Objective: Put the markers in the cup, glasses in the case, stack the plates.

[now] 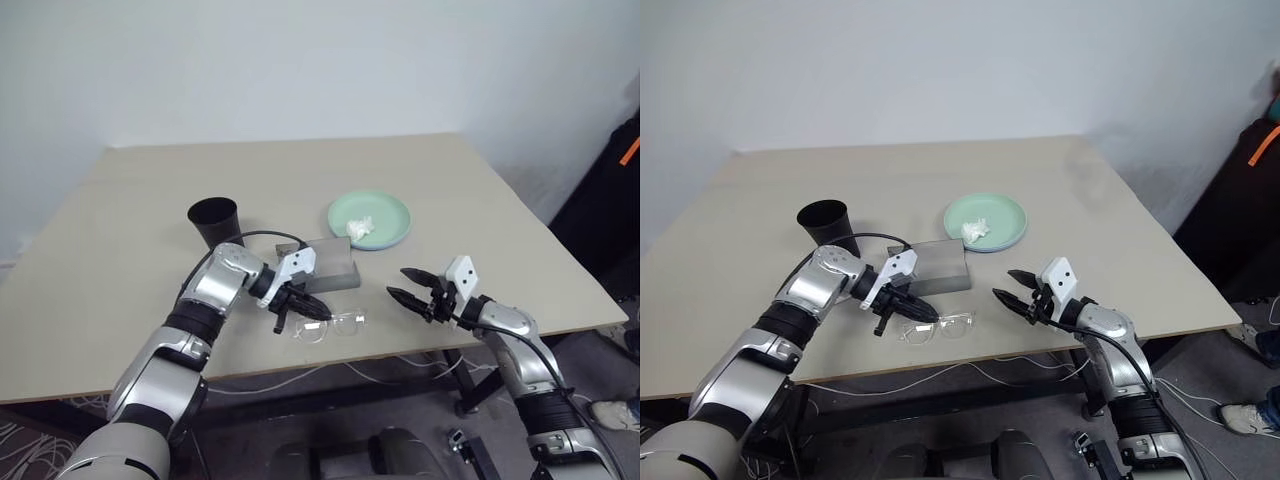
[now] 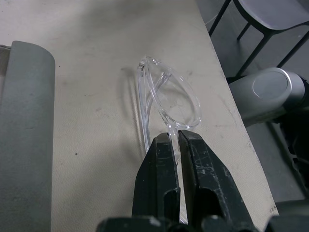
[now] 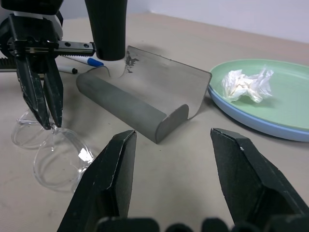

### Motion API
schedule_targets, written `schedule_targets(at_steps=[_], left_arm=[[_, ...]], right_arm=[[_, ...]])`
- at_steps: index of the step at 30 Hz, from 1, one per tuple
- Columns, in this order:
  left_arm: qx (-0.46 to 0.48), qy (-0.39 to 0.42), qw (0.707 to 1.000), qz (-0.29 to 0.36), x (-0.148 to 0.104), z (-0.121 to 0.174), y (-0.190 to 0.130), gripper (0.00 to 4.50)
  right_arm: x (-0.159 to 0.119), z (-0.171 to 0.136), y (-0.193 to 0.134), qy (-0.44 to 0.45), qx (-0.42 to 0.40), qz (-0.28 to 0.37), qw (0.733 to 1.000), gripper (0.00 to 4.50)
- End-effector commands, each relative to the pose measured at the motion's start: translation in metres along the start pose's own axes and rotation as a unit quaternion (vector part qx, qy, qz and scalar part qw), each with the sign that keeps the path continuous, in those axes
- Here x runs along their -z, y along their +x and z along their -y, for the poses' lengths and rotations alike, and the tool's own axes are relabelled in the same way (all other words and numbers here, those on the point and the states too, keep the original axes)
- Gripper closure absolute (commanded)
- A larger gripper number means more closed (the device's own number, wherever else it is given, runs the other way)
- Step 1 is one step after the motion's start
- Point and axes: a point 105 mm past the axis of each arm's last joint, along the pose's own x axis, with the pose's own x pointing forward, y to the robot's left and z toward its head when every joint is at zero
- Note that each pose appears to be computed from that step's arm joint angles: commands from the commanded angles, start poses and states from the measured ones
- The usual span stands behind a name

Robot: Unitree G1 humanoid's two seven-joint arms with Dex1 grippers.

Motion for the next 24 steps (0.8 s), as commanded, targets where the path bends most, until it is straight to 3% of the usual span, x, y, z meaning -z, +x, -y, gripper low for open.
schedule_targets(at_steps=[1,24], left_arm=[[-0.003,0.016,1.000,0.007,-0.010,-0.002,-0.004,4.47],[-0.013,0.000,1.000,0.006,0.000,-0.001,-0.001,4.47]], right_arm=[[-0.017,0.002,-0.002,-0.016,0.000,0.025,1.000,1.84],[-0.017,-0.002,0.005,-0.037,-0.019,0.014,0.999,1.84]])
